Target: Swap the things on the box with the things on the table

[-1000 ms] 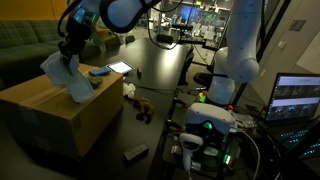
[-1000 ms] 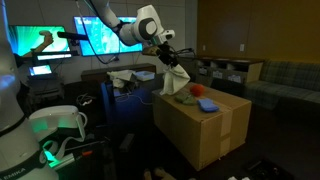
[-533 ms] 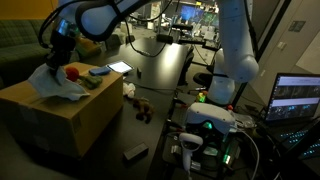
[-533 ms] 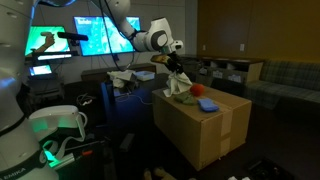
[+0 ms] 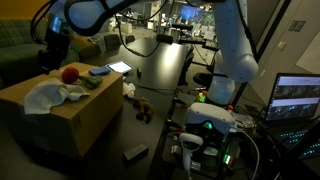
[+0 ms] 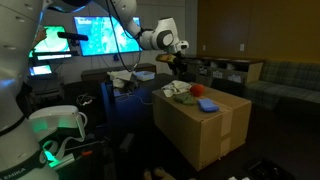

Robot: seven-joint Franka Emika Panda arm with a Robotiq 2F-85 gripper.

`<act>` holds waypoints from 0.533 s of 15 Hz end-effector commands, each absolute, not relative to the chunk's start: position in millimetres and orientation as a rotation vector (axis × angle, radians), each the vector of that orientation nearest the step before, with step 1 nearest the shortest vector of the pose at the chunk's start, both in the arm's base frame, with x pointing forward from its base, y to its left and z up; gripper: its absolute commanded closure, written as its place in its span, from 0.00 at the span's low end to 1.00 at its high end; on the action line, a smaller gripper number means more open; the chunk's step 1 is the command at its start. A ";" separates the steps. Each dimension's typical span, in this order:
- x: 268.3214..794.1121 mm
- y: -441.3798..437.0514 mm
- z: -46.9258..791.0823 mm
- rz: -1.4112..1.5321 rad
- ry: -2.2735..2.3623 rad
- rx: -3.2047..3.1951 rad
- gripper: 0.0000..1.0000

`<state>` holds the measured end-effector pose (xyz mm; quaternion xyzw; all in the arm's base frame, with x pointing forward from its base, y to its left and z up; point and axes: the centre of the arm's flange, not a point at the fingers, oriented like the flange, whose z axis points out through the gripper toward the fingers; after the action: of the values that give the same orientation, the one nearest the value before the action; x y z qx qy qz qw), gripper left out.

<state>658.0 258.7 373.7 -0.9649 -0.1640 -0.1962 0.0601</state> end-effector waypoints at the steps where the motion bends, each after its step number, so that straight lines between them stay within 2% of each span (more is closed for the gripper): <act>1: 659.8 239.6 402.8 -0.526 -0.508 -2.927 0.05; 2: 652.8 230.6 406.0 -0.493 -0.502 -2.946 0.00; 8: 601.6 158.3 429.3 -0.259 -0.446 -3.002 0.00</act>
<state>642.5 200.3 411.7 -0.9814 -0.1521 -0.1101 0.0402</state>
